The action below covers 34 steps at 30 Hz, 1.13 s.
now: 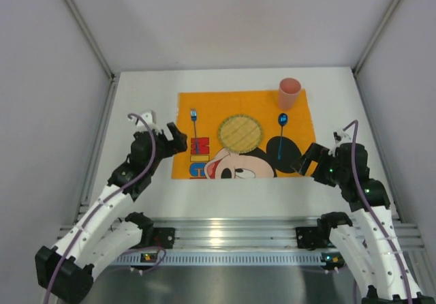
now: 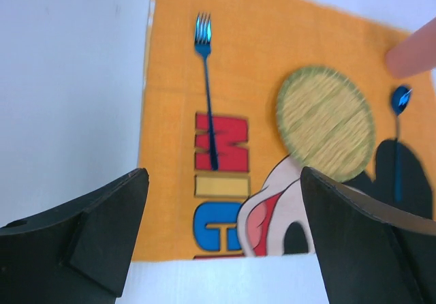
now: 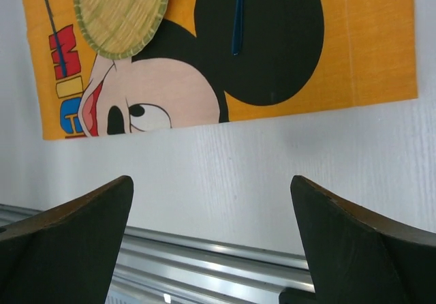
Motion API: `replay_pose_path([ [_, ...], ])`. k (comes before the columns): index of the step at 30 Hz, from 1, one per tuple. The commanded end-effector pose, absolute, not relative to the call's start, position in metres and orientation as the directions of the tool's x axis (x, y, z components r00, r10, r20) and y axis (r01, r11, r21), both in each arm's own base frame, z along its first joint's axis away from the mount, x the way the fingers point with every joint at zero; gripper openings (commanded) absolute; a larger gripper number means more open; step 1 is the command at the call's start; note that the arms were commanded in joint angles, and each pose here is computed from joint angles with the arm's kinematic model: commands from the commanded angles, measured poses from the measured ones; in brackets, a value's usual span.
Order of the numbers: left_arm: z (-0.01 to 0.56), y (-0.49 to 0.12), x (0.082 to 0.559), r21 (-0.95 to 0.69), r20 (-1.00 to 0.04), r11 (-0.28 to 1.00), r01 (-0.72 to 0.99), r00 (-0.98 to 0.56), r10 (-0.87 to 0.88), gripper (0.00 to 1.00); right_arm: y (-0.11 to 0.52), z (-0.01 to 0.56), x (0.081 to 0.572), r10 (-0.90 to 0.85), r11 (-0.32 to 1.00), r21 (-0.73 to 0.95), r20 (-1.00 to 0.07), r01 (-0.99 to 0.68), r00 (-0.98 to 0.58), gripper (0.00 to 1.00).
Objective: Set the dinner table for one person
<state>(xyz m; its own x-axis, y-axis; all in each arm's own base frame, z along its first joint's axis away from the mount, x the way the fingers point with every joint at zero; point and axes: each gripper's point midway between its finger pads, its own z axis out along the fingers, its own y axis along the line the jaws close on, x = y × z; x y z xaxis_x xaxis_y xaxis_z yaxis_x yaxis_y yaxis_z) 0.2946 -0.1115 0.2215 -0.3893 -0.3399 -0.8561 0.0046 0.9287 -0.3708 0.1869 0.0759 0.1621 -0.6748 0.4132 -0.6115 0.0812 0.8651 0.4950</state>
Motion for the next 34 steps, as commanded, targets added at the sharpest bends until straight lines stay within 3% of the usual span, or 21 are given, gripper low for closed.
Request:
replay_pose_path([
  [1,0.196,-0.124,0.295,-0.505,-0.826,0.861,0.059,-0.323,-0.462,0.98,0.095,0.188,0.199,0.449,0.805,0.593,-0.626,-0.015,-0.637,1.00],
  [3,0.199,-0.121,0.297,-0.532,-0.810,0.846,0.029,-0.306,-0.499,0.98,0.096,0.190,0.202,0.439,0.806,0.591,-0.634,-0.033,-0.636,1.00],
  [7,0.210,-0.111,0.304,-0.415,-0.857,0.910,-0.008,-0.333,-0.393,0.99,0.099,0.186,0.202,0.434,0.805,0.592,-0.626,-0.031,-0.648,1.00],
  [13,0.217,-0.099,0.297,-0.335,-0.870,0.941,-0.046,-0.369,-0.327,0.98,0.089,0.160,0.199,0.556,0.769,0.619,-0.527,0.159,-0.642,1.00],
  [19,0.204,-0.101,0.273,-0.281,-0.861,0.959,-0.026,-0.435,-0.264,0.88,0.096,0.168,0.201,0.525,0.773,0.628,-0.553,0.090,-0.648,1.00],
  [23,0.204,-0.094,0.270,-0.232,-0.879,0.972,-0.040,-0.419,-0.228,0.89,0.095,0.161,0.205,0.526,0.781,0.613,-0.539,0.122,-0.658,1.00],
  [27,0.202,-0.084,0.275,-0.180,-0.889,0.979,-0.096,-0.410,-0.203,0.98,0.097,0.158,0.204,0.501,0.790,0.605,-0.545,0.099,-0.673,1.00],
  [34,0.199,-0.063,0.296,-0.050,-0.944,0.984,-0.169,-0.314,-0.102,0.98,0.079,0.179,0.210,0.465,0.846,0.524,-0.630,0.102,-0.622,1.00],
])
